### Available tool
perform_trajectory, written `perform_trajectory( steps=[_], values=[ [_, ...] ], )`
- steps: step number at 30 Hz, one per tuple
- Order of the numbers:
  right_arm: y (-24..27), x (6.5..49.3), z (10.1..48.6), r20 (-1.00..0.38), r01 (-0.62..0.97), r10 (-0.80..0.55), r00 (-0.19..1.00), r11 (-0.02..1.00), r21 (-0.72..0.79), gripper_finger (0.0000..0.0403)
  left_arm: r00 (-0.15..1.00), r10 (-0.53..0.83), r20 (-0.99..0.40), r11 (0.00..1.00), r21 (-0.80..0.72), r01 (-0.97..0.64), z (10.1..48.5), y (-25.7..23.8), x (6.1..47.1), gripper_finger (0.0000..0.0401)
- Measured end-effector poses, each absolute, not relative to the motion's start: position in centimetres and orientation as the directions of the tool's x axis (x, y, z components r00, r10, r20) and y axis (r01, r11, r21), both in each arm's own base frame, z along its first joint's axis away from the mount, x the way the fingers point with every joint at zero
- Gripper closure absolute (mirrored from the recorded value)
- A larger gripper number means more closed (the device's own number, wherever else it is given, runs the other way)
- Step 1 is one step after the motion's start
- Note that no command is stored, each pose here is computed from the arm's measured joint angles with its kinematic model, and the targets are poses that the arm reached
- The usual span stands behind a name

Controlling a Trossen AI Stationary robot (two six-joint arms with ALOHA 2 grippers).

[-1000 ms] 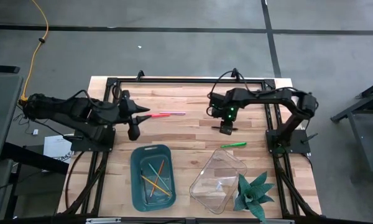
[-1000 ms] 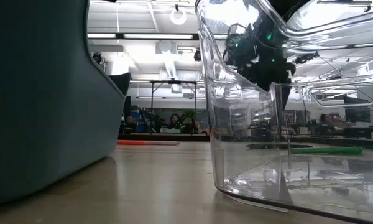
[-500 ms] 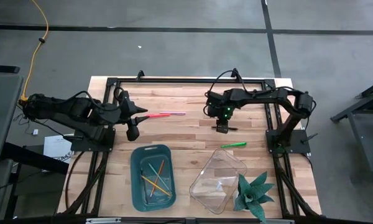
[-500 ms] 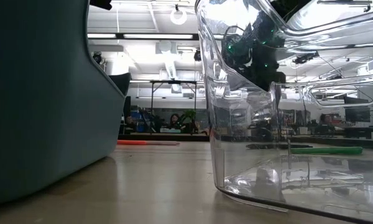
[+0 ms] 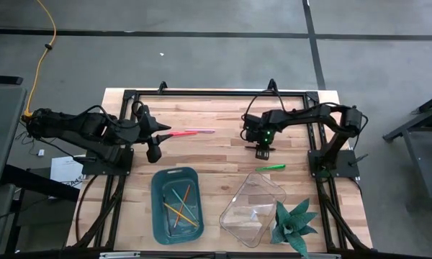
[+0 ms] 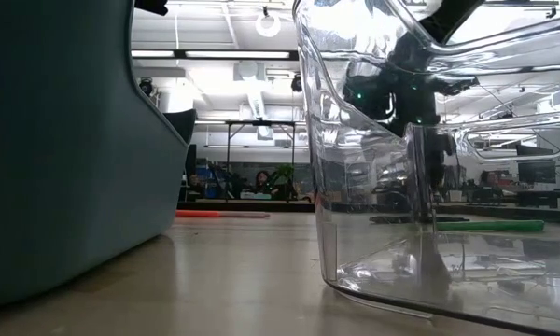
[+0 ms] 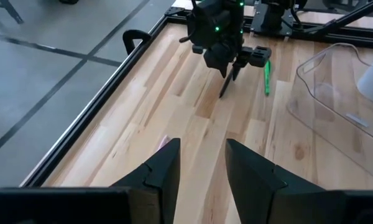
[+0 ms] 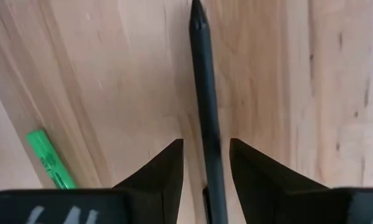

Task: Sort pens & pencils
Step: Put the black pen into the transparent bin

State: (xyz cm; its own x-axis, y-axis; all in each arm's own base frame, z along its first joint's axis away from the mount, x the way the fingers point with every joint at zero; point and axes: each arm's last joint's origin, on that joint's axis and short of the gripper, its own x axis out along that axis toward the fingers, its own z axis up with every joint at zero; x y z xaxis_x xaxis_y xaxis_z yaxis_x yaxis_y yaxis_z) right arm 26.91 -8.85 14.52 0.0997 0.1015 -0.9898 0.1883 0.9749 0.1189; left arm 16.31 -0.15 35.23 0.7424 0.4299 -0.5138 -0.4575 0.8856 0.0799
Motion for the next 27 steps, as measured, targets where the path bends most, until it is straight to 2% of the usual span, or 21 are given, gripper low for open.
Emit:
perform_trajectory(
  steps=[9,22,27],
  values=[
    [-8.9,26.6,13.9,-0.994,0.209,0.056,0.096,0.975,0.075,0.0290,0.743,0.430,-0.514,0.879,0.052,-0.473,35.2,-0.2,16.3,0.0288],
    [-9.0,26.8,14.0,-0.992,0.263,0.054,0.116,0.961,0.083,0.0391,0.745,0.430,-0.511,0.879,0.047,-0.475,35.3,-0.2,16.3,0.0288],
    [-9.4,28.3,15.3,-0.977,0.284,0.051,0.205,0.953,0.110,0.0393,0.745,0.430,-0.510,0.879,0.047,-0.474,35.3,-0.2,16.4,0.0288]
  ],
)
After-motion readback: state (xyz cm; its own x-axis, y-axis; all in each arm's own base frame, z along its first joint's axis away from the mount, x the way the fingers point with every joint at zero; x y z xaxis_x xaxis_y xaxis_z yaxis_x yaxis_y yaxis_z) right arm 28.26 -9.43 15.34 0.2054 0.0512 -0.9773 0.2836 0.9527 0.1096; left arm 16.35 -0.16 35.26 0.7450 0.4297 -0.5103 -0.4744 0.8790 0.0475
